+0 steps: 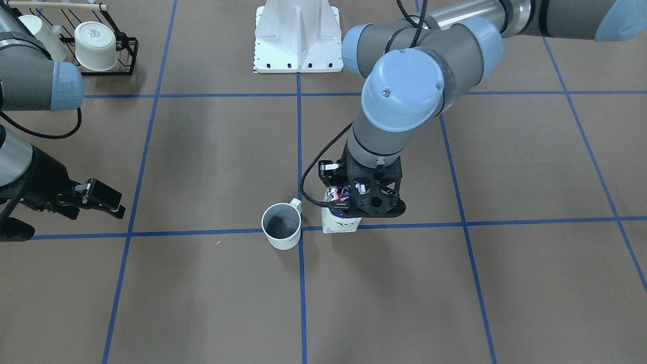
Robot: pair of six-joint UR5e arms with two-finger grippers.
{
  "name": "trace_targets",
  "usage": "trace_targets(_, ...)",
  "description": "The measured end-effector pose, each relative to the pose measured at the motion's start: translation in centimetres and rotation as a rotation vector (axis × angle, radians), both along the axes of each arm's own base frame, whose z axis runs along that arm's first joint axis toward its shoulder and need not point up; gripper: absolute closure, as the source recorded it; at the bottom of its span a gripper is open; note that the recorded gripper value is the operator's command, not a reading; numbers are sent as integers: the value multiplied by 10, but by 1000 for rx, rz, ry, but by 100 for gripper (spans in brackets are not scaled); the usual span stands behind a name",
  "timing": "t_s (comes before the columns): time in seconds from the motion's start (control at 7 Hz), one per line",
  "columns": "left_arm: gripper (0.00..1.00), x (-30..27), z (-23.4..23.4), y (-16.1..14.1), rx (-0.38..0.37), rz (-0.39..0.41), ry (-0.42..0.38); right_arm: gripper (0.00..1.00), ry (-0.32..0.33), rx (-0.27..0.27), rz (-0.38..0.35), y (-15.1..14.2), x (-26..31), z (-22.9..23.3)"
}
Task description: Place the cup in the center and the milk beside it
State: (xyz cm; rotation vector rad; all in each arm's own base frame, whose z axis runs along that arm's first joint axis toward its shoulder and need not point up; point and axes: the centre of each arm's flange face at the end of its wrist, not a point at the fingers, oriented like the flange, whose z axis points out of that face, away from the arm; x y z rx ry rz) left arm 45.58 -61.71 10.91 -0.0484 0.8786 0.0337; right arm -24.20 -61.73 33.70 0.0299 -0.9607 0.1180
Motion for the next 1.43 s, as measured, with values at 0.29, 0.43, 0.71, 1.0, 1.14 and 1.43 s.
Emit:
trace_targets(0.29, 100, 18, 3, -6, -7, -7, 11, 0, 0, 0, 0, 0, 0, 0)
trace_targets(0.43, 91, 22, 4, -5, -9, -5, 12, 0, 0, -1, -1, 1, 0, 1)
trace_targets(0.71, 1, 31, 6, 0, -3, 5, 10, 0, 0, -1, -1, 1, 0, 1)
trace_targets(1.0, 1, 39, 7, 4, 31, -22, 10, 0, -1, 3, 0, 2, 1, 1)
trace_targets(1.14, 1, 34, 4, 3, 40, -39, 18, 0, -2, 6, -1, 5, 3, 4)
trace_targets(1.43, 1, -2, -11, -9, 54, -72, 54, 0, 5, 31, 10, 29, 15, 32)
